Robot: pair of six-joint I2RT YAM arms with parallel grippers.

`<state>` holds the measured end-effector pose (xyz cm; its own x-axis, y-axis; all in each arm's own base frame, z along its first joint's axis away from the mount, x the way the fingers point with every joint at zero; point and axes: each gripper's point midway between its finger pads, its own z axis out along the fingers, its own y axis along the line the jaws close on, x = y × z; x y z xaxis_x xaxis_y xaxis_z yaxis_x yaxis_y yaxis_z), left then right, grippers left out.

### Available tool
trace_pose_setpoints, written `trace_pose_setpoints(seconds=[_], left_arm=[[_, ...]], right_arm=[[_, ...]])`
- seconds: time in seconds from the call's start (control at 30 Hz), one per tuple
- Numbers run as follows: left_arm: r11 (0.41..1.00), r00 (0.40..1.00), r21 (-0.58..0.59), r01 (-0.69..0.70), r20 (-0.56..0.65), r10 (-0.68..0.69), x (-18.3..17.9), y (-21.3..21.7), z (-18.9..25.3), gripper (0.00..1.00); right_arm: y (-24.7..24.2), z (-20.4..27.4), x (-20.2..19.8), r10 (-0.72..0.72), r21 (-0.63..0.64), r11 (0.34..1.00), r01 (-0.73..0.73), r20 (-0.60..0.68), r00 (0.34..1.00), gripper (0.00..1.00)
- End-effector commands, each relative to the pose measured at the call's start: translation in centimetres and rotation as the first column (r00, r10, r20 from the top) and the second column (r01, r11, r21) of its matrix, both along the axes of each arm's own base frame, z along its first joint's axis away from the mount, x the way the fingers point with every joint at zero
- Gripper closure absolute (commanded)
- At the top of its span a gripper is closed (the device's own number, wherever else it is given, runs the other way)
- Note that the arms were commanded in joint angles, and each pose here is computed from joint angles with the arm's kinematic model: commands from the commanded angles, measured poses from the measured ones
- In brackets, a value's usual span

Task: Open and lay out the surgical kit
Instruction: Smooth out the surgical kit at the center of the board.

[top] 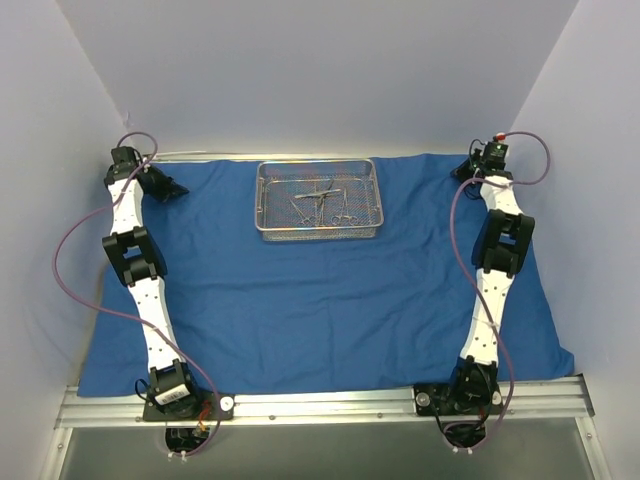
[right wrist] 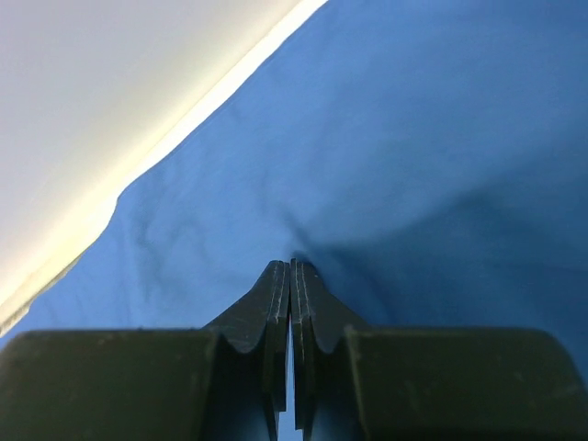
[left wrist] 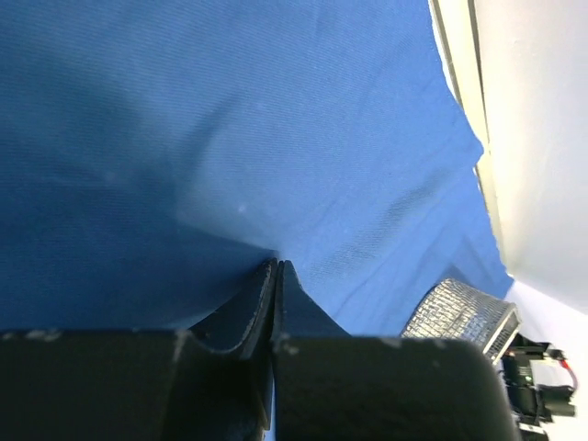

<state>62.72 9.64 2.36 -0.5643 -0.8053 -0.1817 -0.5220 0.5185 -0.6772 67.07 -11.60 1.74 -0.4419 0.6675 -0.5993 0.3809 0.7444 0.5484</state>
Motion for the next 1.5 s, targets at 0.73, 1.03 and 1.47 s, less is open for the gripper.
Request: trace_pose_setpoints(seconds=[0.73,1.03,1.47], left_arm=[[0.977,0.972,0.214,-0.011,0.233,-0.040,-0.5,1.5,14.8,0.77],[0.950,0.997,0.306,0.064,-0.051,-0.051,-10.7,-0.9,12.1,0.79],[0.948,0.942,0.290,0.130,-0.335,-0.027,-17.9,0.5,1.4,0.83]], right_arm=[[-2.9,10.2,-4.9,0.028,-0.163,0.986,-0.032,-0.025,0.999,0.99],[1.9,8.9,-14.3,0.020,-0.021,0.999,-0.024,-0.169,0.985,0.99],[-1.5,0.4,-22.9,-0.127,-0.151,0.987,0.061,-0.471,0.873,1.00]])
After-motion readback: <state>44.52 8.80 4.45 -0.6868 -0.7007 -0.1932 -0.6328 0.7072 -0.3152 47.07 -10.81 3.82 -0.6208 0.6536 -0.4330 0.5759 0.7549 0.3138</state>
